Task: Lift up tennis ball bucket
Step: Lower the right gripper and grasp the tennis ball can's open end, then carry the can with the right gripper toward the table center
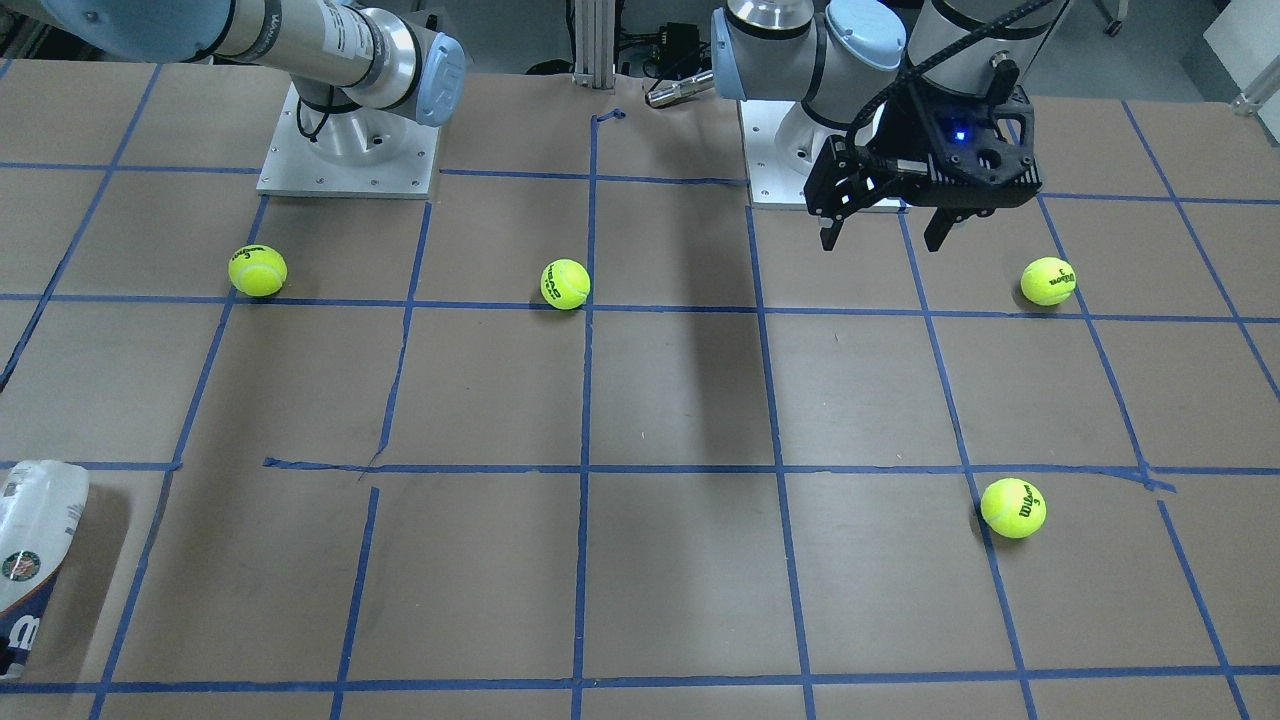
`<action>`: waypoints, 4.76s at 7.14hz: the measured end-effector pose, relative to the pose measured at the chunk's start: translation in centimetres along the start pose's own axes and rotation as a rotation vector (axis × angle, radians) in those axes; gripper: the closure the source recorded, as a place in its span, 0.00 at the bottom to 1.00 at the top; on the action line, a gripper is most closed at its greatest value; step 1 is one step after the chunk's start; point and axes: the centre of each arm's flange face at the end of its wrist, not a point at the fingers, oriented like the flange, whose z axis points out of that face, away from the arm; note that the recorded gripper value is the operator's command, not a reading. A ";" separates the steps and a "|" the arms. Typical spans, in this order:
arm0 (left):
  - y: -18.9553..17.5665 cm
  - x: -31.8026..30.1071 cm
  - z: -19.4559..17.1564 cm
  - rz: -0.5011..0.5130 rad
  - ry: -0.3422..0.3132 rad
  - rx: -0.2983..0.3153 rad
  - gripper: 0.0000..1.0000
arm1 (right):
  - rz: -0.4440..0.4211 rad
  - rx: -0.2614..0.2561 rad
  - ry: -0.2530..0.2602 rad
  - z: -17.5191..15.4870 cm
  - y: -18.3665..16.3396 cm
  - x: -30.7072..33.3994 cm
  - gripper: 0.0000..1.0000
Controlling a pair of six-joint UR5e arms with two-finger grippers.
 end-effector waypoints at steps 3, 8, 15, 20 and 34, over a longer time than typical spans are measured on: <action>-0.1 -0.3 -0.2 -0.005 -0.001 0.004 0.00 | -0.096 -0.015 -0.011 1.6 0.2 1.0 0.05; -0.3 -0.8 -0.7 -0.007 -0.002 0.014 0.00 | -0.306 0.023 -0.060 3.3 -0.2 0.5 0.19; -0.5 -1.4 -1.4 -0.017 -0.003 0.033 0.00 | -0.201 0.106 -0.041 -4.0 -1.4 -5.5 0.37; -1.7 -6.1 -3.5 -0.105 -0.007 0.076 0.00 | -0.645 0.100 -0.081 -7.3 3.0 -35.9 0.57; -2.5 -9.0 -2.2 -0.150 -0.009 0.072 0.00 | -1.752 0.419 0.051 1.1 22.5 -67.4 0.01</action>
